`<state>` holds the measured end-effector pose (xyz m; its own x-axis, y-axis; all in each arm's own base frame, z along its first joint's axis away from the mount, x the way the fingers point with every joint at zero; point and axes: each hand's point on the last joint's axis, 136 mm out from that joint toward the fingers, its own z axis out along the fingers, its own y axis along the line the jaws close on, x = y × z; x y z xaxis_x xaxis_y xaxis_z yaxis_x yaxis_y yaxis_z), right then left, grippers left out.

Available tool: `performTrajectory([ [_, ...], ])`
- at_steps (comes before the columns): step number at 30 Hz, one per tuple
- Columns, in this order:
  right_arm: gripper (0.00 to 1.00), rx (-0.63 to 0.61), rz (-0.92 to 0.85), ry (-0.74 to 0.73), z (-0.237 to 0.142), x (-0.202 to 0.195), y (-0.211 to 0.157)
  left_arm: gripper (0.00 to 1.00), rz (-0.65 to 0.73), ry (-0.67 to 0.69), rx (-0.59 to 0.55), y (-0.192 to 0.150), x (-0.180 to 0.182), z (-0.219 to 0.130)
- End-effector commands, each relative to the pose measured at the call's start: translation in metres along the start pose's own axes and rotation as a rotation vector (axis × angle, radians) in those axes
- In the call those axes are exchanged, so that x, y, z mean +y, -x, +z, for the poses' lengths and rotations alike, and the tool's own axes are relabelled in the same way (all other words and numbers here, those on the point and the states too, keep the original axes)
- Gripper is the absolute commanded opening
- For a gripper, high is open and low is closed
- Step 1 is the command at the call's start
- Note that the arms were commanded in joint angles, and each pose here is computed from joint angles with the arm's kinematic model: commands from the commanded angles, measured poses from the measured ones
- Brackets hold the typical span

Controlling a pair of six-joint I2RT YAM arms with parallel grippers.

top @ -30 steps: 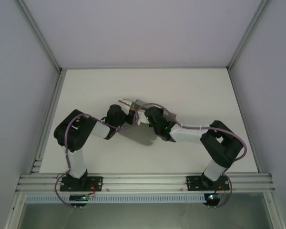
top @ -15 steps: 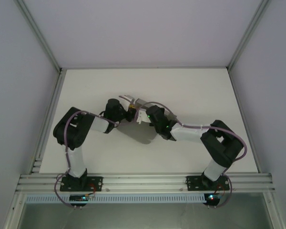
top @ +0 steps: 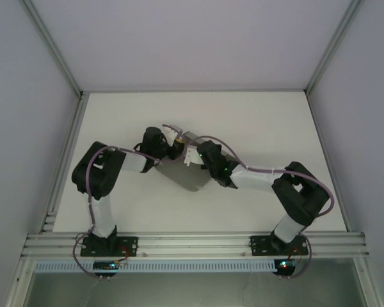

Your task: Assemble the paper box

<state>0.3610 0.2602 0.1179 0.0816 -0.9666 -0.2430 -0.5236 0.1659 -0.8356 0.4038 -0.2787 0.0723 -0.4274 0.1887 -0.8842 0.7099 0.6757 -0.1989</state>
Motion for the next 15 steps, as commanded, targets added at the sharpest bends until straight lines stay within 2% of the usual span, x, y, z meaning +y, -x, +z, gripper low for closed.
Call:
performTrajectory([
  [1,0.14,-0.107,0.104,0.132,-0.008,0.020,0.013,0.00,-0.023,0.035,-0.006,-0.003,-0.008,-0.006],
  [5,0.58,-0.134,0.368,0.020,-0.023,-0.032,0.004,0.00,-0.054,0.097,-0.023,-0.003,-0.003,-0.016],
  [7,0.93,-0.138,0.493,-0.004,-0.033,-0.048,-0.007,0.00,-0.071,0.093,-0.043,-0.005,-0.006,-0.021],
  [9,0.97,-0.119,0.622,0.008,-0.042,-0.055,-0.023,0.00,-0.107,0.092,-0.058,-0.007,-0.006,-0.024],
  [15,0.99,-0.110,1.069,0.296,-0.077,-0.037,-0.056,0.00,-0.259,0.078,-0.092,0.000,-0.001,-0.031],
])
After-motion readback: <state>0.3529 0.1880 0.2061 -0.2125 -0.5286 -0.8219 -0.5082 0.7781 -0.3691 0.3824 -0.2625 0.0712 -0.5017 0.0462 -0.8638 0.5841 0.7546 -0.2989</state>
